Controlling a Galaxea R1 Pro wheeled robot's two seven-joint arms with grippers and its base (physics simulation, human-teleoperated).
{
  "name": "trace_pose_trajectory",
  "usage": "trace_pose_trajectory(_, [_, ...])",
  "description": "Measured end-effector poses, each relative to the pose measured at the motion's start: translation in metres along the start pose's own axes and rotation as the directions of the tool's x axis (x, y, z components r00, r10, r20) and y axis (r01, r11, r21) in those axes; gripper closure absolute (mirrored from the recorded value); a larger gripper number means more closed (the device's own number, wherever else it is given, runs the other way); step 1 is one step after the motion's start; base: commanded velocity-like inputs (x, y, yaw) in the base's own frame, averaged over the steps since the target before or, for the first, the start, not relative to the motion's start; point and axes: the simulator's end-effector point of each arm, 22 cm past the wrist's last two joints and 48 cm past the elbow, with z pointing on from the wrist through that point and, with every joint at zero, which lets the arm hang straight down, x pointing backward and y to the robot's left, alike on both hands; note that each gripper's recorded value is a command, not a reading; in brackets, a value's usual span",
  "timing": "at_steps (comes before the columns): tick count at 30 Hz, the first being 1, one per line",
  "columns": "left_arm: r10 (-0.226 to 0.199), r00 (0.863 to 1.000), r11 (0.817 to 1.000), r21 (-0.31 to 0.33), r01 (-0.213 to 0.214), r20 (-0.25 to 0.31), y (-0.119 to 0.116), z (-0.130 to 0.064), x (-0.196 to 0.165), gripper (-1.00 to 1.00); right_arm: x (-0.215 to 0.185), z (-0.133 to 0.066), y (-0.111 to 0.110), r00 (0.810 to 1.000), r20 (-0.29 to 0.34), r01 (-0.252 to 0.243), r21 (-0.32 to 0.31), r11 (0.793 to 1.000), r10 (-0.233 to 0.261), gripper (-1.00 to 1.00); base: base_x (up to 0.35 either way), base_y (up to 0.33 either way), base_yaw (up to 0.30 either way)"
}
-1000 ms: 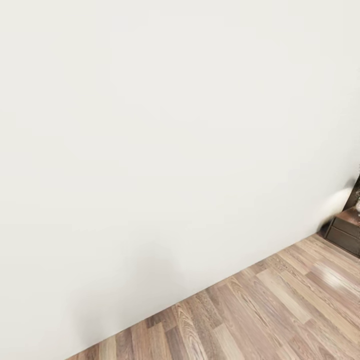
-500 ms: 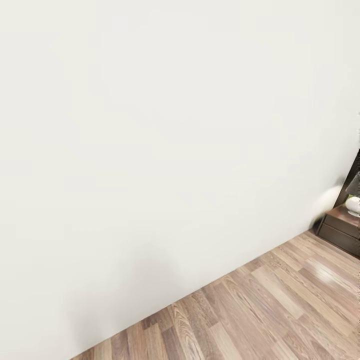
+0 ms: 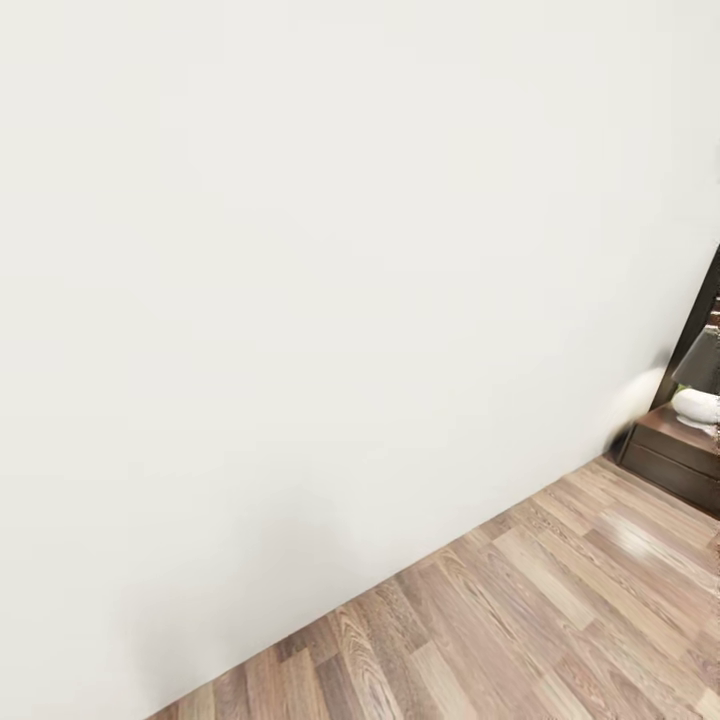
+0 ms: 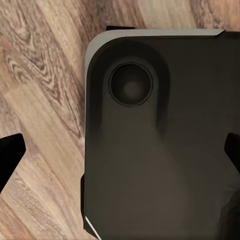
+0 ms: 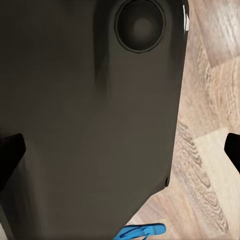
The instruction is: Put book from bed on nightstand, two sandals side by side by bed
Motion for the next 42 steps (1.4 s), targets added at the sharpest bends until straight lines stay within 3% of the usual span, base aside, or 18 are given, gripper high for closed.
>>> trace_pose_trajectory(42, [0.0, 1.0, 1.0, 0.0, 0.0, 0.0, 0.0, 0.0, 0.0, -1.0, 0.0, 0.0, 0.0, 1.0, 0.0, 0.0, 0.0, 1.0, 0.0, -1.0, 0.0, 0.0, -0.086])
